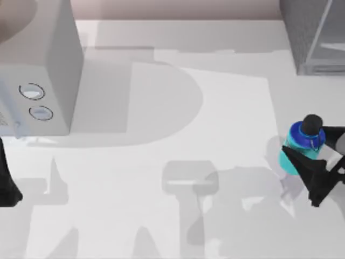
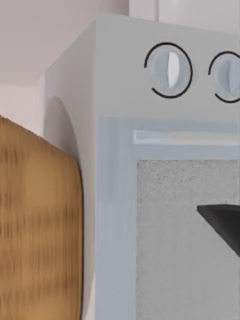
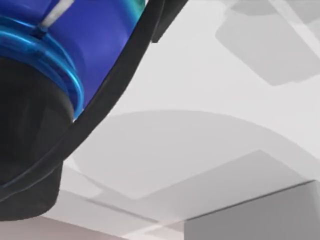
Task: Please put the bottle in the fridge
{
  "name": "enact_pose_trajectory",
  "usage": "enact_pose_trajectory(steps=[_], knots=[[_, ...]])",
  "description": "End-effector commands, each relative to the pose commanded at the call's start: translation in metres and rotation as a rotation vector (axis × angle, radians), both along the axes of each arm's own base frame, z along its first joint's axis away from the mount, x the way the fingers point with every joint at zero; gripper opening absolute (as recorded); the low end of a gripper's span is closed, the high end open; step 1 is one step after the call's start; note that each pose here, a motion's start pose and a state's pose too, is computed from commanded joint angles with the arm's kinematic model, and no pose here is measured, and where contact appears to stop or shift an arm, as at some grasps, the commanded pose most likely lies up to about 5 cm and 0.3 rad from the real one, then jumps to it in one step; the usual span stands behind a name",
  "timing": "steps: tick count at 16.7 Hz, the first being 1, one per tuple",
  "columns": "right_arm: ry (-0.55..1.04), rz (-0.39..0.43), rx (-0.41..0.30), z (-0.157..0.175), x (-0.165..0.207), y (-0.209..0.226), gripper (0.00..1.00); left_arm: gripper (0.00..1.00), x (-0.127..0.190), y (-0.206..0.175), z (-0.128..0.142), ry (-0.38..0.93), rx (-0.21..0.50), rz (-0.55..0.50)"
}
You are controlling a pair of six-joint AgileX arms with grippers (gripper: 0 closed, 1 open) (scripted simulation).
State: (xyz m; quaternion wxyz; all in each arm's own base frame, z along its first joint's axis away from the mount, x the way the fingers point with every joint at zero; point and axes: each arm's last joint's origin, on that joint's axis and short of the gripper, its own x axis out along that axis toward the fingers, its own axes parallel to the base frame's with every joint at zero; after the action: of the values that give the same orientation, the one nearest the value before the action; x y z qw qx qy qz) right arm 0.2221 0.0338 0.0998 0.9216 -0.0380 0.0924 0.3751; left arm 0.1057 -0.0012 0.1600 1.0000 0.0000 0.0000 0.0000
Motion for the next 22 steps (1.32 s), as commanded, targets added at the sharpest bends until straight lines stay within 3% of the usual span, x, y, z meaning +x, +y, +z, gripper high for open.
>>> enact_pose_trajectory(steps=[5,9,14,22], knots=[[-0.010,-0.001,0.001,0.002,0.002,0.001,0.01,1.00,0.000,0.000,0.000,0.000,0.000,0.000],[-0.071,-0.052,0.001,0.022,0.001,-0.002,0.01,1.00,0.000,0.000,0.000,0.000,0.000,0.000],[-0.087,-0.194,0.003,0.048,-0.018,-0.010,0.01,1.00,0.000,0.000,0.000,0.000,0.000,0.000],[-0.126,-0.493,0.028,0.071,-0.071,-0.024,0.01,1.00,0.000,0.000,0.000,0.000,0.000,0.000]])
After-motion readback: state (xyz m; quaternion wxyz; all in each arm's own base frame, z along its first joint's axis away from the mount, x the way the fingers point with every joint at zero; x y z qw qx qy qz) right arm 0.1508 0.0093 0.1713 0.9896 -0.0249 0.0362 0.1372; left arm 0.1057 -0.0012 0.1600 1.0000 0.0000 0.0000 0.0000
